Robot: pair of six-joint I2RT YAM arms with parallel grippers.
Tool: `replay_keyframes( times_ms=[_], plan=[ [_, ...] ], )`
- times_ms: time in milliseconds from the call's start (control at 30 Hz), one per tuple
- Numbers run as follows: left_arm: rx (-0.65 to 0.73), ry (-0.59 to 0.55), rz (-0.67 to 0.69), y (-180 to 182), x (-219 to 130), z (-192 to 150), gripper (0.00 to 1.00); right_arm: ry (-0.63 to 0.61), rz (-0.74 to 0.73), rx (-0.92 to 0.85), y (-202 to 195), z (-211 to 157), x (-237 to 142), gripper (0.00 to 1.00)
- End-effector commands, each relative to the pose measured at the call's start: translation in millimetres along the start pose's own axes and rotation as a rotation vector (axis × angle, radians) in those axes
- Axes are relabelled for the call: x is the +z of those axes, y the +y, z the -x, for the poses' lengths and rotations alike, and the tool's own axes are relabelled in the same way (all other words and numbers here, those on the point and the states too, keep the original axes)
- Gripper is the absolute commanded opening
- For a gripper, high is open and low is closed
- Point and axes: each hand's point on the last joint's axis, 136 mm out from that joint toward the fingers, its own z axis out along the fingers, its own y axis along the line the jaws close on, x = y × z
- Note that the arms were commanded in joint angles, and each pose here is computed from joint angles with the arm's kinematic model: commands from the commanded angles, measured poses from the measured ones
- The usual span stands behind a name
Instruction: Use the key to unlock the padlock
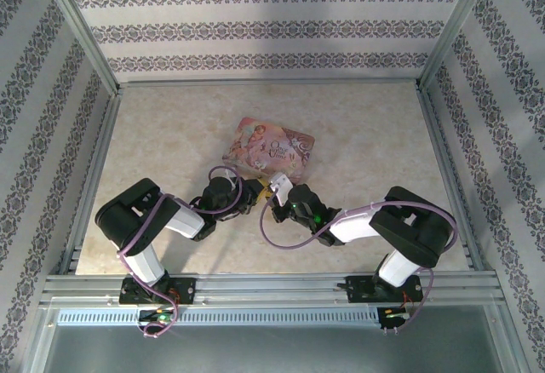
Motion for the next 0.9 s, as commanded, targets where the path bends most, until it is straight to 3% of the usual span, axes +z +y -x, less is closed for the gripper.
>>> replay_keyframes(
  times_ms=[0, 367, 600, 867],
  plan=[
    [0.018, 0.016, -0.044, -8, 3, -10, 0.07, -0.113, 0.124, 0.015, 28, 26, -4, 0.0],
    [0.043, -0.003, -0.015, -7, -2, -8, 0.11, -0.06, 0.096, -0.048, 22, 0, -3, 0.0],
    [0.044, -0.001, -0.011, -5, -1, -8, 0.11, -0.032, 0.16, -0.02, 31, -3, -5, 0.0],
    [0.057, 0.001, 0.01, -1, 0, -8, 0.11, -0.038, 0.14, -0.002, 22, 0, -23, 0.24]
  ],
)
